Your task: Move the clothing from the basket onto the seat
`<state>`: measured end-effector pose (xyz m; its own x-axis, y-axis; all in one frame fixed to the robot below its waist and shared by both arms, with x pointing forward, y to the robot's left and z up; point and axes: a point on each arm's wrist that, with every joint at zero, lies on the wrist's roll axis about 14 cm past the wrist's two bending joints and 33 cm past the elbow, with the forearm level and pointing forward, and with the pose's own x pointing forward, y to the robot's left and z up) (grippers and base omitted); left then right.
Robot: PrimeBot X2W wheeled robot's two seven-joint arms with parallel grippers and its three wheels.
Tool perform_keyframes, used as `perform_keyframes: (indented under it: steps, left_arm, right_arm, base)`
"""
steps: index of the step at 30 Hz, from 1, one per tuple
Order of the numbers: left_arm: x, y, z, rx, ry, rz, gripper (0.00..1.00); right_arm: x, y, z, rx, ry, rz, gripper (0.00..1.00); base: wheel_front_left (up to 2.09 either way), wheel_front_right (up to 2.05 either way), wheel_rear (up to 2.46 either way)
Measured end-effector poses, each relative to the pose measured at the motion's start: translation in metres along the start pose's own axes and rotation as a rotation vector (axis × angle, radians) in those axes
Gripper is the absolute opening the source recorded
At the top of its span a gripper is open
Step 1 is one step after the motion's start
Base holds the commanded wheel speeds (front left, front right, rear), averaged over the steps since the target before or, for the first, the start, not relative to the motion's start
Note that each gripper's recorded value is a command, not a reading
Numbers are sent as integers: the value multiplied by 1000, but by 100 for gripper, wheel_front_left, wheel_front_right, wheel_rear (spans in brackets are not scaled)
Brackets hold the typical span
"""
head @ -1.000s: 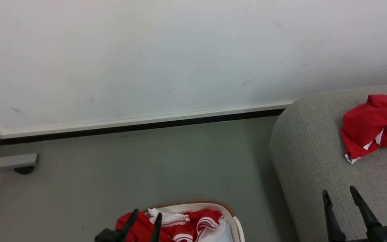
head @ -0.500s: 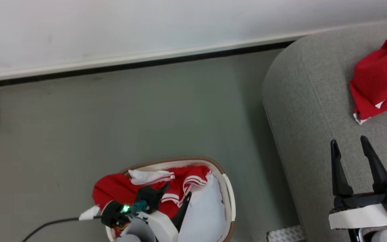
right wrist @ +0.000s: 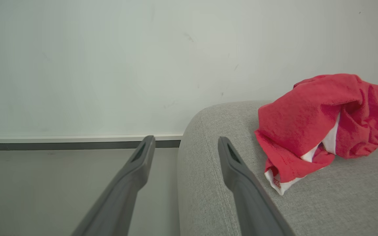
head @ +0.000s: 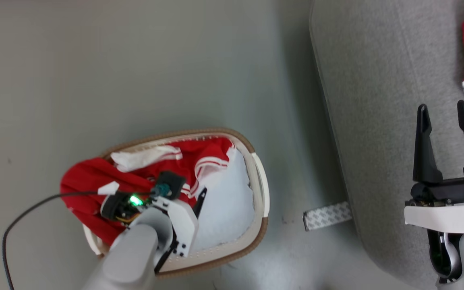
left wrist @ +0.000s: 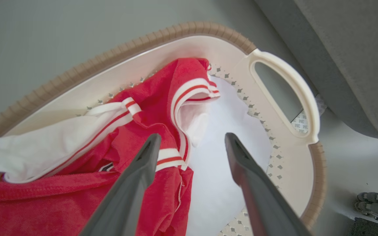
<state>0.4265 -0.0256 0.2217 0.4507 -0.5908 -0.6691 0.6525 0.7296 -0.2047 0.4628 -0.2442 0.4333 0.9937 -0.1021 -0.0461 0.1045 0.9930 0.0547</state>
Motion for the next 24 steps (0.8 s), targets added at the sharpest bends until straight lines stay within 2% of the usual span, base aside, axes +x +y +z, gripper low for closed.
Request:
perform_keyframes:
  steps: [12,18,19,20,21,22,24]
  left_arm:
    - [69,23,-44,-18,100,-43,100]
    - [88,17,-63,-33,120,-76,100]
    - [90,16,-66,-35,122,-80,89]
    - [91,15,-67,-35,121,-83,49]
    - [92,15,-67,-34,113,-85,27]
    - [93,15,-65,-32,102,-84,0]
    - [93,14,-62,-29,90,-85,0]
  right_arm:
    - [17,-16,-54,-32,100,-32,100]
    - [15,-21,-81,-47,163,-44,100]
    - [14,-22,-83,-48,169,-45,100]
    - [14,-22,-84,-47,172,-46,100]
    - [14,-23,-85,-46,174,-48,100]
    - [14,-23,-85,-46,175,-48,100]
    - [14,-23,-84,-46,173,-49,100]
  base:
    - [0,0,0]
    - [0,0,0]
    - [0,0,0]
    - [0,0,0]
    - [0,0,0]
    - [0,0,0]
    - [0,0,0]
